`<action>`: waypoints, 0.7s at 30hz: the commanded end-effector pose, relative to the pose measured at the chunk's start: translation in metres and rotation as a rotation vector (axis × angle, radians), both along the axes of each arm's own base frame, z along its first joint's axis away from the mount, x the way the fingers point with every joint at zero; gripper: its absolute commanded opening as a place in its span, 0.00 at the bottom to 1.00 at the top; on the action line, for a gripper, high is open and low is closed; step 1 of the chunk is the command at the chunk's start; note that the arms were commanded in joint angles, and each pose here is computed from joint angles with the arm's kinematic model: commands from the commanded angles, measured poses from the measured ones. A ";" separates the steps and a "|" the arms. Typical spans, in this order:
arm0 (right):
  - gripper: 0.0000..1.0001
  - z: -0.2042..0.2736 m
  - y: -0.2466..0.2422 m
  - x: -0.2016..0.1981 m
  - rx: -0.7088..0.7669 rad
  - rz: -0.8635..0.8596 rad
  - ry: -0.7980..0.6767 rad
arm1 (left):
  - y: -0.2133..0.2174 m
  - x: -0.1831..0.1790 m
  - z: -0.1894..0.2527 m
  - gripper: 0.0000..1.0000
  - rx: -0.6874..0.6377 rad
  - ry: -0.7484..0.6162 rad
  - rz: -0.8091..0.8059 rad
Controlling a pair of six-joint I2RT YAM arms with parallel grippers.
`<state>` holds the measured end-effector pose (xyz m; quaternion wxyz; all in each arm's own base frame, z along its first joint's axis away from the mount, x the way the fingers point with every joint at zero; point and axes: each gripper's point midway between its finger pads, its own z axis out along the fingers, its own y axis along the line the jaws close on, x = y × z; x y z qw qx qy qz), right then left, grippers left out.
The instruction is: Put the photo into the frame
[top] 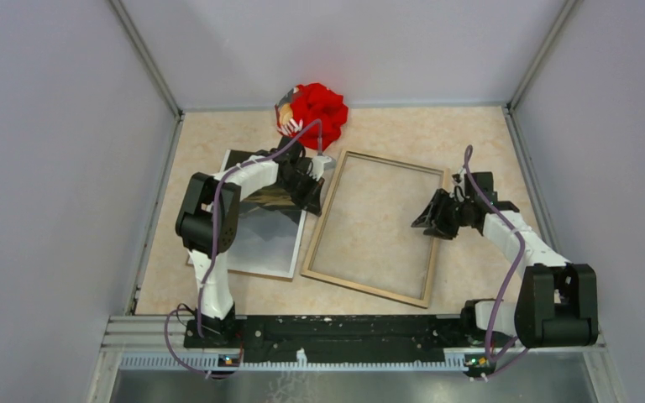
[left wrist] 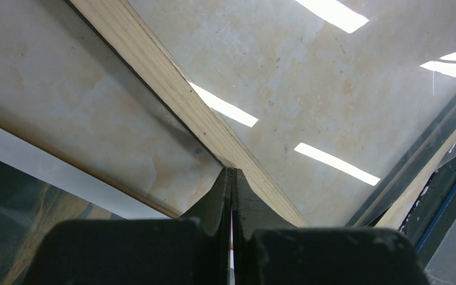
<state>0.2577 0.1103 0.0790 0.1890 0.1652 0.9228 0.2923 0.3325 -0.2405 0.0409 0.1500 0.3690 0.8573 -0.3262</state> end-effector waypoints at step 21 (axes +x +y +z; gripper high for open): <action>0.49 0.001 -0.017 0.019 -0.153 -0.029 -0.015 | 0.001 -0.010 -0.015 0.00 0.031 0.033 -0.024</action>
